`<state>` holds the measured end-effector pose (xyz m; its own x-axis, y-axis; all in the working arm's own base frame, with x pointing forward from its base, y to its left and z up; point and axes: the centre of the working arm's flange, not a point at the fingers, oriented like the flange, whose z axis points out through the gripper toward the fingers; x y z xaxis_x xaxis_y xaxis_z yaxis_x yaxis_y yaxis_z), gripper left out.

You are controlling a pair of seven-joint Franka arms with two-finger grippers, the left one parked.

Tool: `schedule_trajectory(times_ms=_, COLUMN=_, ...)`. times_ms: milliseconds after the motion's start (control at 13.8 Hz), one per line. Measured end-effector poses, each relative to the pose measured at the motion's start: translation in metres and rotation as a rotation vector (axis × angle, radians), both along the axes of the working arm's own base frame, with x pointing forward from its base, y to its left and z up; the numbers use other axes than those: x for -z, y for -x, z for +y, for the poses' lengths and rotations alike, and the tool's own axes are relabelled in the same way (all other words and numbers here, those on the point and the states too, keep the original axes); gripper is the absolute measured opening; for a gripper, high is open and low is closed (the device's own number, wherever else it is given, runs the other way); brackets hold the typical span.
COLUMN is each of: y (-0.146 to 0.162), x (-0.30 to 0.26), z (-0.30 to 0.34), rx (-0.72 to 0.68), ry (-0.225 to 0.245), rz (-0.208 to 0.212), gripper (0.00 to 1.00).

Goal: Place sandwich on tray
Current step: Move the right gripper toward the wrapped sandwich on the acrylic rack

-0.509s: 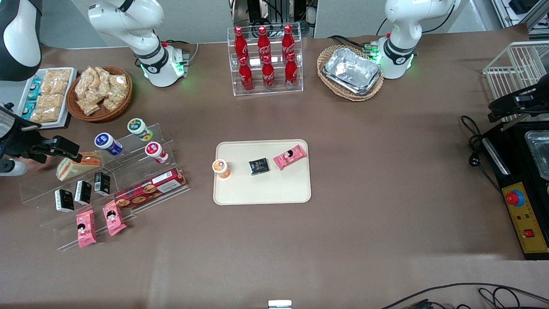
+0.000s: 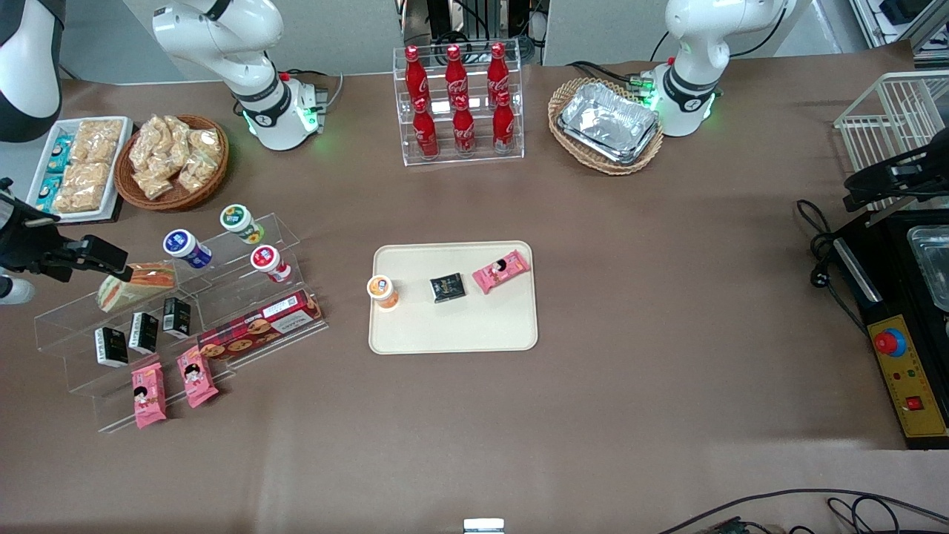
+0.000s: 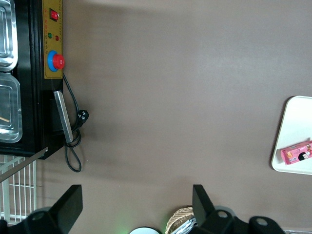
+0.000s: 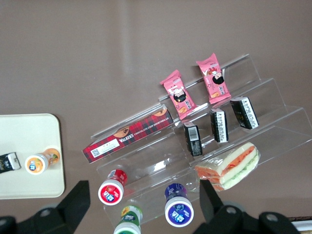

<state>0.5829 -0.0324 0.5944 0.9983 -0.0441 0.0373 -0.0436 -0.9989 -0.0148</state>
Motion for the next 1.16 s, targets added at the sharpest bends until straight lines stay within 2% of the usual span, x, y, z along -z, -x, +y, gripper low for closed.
schedule_trajectory(times_ms=145, y=0.0, x=0.0, z=0.0, rx=-0.08, ry=0.003, rz=0.0, gripper=1.0)
schedule_trajectory(times_ms=727, y=0.018, x=-0.001, z=-0.055, rx=-0.556, ry=-0.004, rz=0.059, gripper=1.0)
schedule_trajectory(times_ms=1164, y=0.023, x=0.011, z=-0.087, rx=-1.044, ry=-0.024, rz=0.077, gripper=1.0)
